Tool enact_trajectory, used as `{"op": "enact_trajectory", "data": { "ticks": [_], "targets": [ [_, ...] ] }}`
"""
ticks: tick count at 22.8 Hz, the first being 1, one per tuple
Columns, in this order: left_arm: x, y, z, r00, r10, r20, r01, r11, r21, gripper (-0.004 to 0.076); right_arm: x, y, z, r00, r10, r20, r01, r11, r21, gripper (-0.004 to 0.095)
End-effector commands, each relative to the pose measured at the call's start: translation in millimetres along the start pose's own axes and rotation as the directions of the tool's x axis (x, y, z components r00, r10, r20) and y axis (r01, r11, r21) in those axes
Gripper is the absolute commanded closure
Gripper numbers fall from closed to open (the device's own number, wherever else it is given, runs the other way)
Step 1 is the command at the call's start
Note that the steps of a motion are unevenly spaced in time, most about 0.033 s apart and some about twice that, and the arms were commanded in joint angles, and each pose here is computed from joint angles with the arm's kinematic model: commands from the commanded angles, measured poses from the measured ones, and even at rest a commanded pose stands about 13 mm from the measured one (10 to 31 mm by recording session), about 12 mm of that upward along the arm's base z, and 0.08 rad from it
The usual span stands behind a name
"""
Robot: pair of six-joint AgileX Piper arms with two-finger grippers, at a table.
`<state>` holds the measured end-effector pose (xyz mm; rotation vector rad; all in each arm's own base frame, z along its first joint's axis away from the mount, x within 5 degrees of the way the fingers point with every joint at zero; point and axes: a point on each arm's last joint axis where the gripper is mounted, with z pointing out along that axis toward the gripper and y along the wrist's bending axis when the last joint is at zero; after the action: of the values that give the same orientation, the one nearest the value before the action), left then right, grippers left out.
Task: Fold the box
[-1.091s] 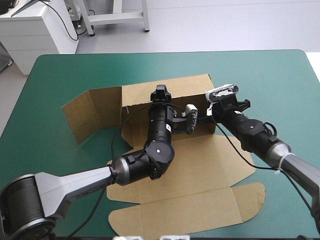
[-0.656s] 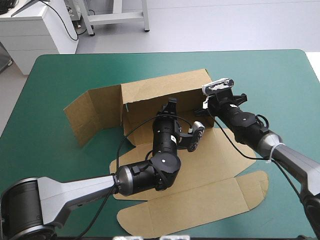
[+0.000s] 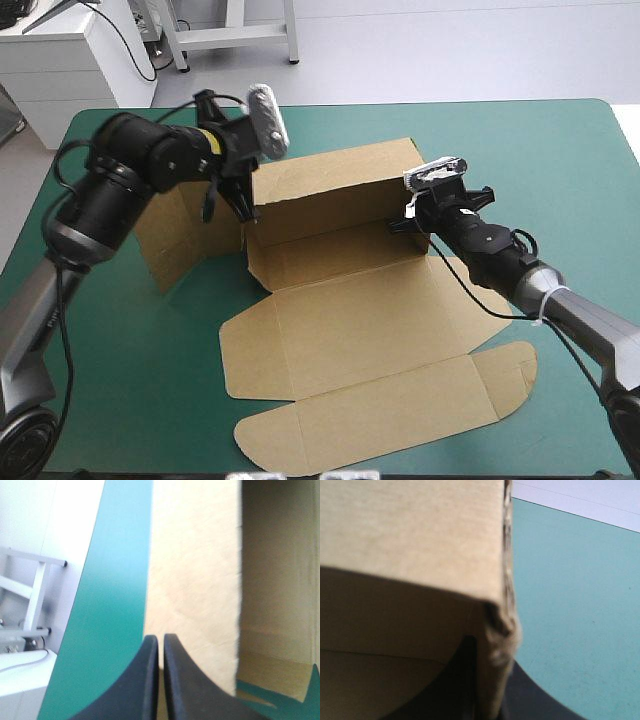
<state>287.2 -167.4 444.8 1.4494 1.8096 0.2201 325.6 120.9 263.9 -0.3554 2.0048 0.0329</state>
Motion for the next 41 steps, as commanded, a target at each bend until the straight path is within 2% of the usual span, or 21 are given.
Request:
{"op": "enact_trajectory", "data": {
  "ticks": [1, 4, 8, 11, 14, 15, 17, 18, 22, 26, 28, 29, 31, 36, 38, 41],
  "targets": [
    [33, 43, -33, 0.971, -0.226, 0.082, 0.233, 0.968, -0.096, 0.072, -18, -6, -9, 0.997, -0.036, 0.064, 0.034, 0.999, 0.04, 0.0929],
    [93, 75, -44, 0.85, -0.521, 0.083, 0.527, 0.845, -0.087, 0.072, -18, -6, -9, 0.997, -0.036, 0.064, 0.034, 0.999, 0.04, 0.0929],
    [162, 98, -67, 0.638, -0.765, 0.09, 0.768, 0.622, -0.154, 0.0731, -18, -6, -9, 0.997, -0.036, 0.064, 0.034, 0.999, 0.04, 0.0929],
    [195, 101, -73, 0.523, -0.848, 0.085, 0.845, 0.502, -0.185, 0.0731, -18, -6, -9, 0.997, -0.045, 0.064, 0.043, 0.998, 0.041, 0.0929],
    [221, 97, -71, 0.44, -0.896, 0.065, 0.886, 0.421, -0.193, 0.0731, -18, -6, -9, 0.997, -0.053, 0.064, 0.05, 0.998, 0.041, 0.0929],
    [233, 94, -67, 0.388, -0.92, 0.055, 0.908, 0.371, -0.197, 0.0731, -18, -6, -9, 0.997, -0.053, 0.064, 0.05, 0.998, 0.041, 0.0929],
    [245, 87, -55, 0.335, -0.941, 0.046, 0.928, 0.321, -0.189, 0.0731, -18, -7, -9, 0.998, -0.019, 0.06, 0.017, 0.999, 0.041, 0.0929],
    [247, 84, -51, 0.326, -0.945, 0.037, 0.931, 0.314, -0.186, 0.0731, -18, -7, -9, 0.998, 0.025, 0.056, -0.027, 0.999, 0.037, 0.0929],
    [257, 72, -36, 0.286, -0.958, -0.008, 0.944, 0.284, -0.168, 0.0731, -19, -11, -6, 0.995, 0.092, 0.039, -0.085, 0.985, -0.151, 0.0929],
    [257, 70, -32, 0.264, -0.964, 0.001, 0.954, 0.261, -0.145, 0.0731, -37, -28, -7, 0.989, 0.137, 0.059, -0.124, 0.975, -0.182, 0.0925],
    [256, 70, -31, 0.257, -0.966, 0.009, 0.958, 0.254, -0.132, 0.0731, -52, -30, -9, 0.99, 0.141, 0.031, -0.131, 0.966, -0.224, 0.0924],
    [256, 70, -31, 0.257, -0.966, 0.009, 0.958, 0.254, -0.132, 0.0731, -60, -31, -9, 0.991, 0.13, -0.031, -0.134, 0.962, -0.24, 0.0921],
    [256, 70, -31, 0.257, -0.966, 0.009, 0.958, 0.254, -0.132, 0.0731, -73, -36, -13, 0.981, 0.09, -0.174, -0.126, 0.971, -0.205, 0.0921],
    [256, 71, -31, 0.26, -0.966, 0.011, 0.958, 0.256, -0.133, 0.0731, -116, -51, -35, 0.974, 0.109, -0.2, -0.133, 0.985, -0.112, 0.0921],
    [256, 70, -31, 0.259, -0.966, 0.011, 0.958, 0.255, -0.131, 0.0731, -125, -56, -42, 0.954, 0.122, -0.273, -0.148, 0.986, -0.074, 0.0921],
    [256, 70, -31, 0.257, -0.966, 0.006, 0.959, 0.254, -0.126, 0.0731, -126, -56, -40, 0.907, 0.117, -0.405, -0.157, 0.985, -0.066, 0.0921]
  ]
}}
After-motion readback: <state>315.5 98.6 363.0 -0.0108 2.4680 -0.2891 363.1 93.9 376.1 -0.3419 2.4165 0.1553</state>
